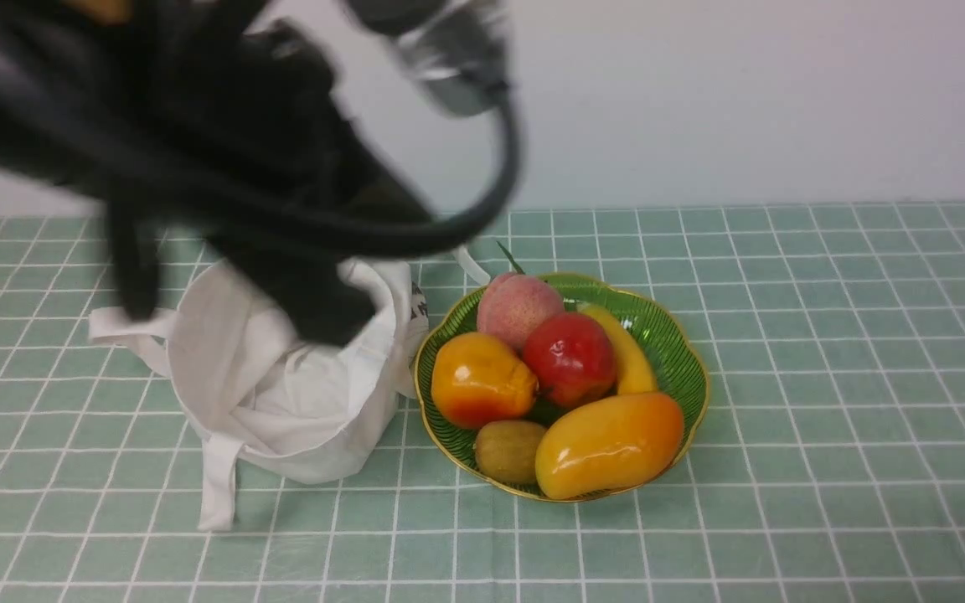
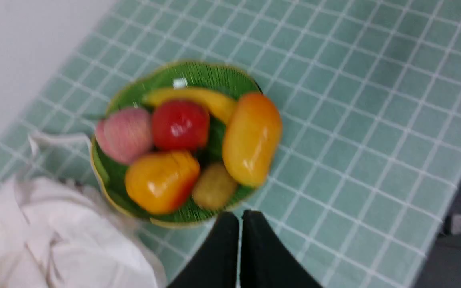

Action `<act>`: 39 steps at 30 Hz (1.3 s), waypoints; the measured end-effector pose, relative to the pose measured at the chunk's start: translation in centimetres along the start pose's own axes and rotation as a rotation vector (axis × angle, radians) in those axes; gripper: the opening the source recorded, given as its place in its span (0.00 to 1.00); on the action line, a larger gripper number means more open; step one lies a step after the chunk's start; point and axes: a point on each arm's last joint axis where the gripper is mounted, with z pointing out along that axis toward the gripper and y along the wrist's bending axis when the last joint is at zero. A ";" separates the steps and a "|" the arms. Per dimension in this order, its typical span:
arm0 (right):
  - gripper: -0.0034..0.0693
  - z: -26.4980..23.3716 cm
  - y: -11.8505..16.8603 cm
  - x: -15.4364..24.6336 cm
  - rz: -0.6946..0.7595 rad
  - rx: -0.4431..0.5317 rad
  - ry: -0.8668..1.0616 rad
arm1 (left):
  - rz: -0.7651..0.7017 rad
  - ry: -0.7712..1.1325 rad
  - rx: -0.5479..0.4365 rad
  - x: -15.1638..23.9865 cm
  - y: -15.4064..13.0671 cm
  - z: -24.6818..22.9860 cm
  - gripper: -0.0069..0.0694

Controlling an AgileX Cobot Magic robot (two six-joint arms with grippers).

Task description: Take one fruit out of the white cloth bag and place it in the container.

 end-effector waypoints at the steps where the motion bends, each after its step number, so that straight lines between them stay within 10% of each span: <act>1: 0.03 0.0 0.0 0.0 0.000 0.000 0.000 | -0.030 0.038 0.001 0.7 -0.4 -1.1 0.08; 14: 0.03 0.0 0.0 0.0 0.000 0.000 0.000 | -0.273 0.069 -0.059 10.4 -4.6 -4.4 0.08; 26: 0.03 0.0 0.0 0.0 0.000 0.000 0.000 | -0.458 -0.481 -0.147 19.4 -7.4 -0.5 0.08; 39: 0.03 0.0 0.0 0.0 0.000 0.000 0.000 | -0.456 -0.353 -0.147 23.4 -8.2 3.2 0.08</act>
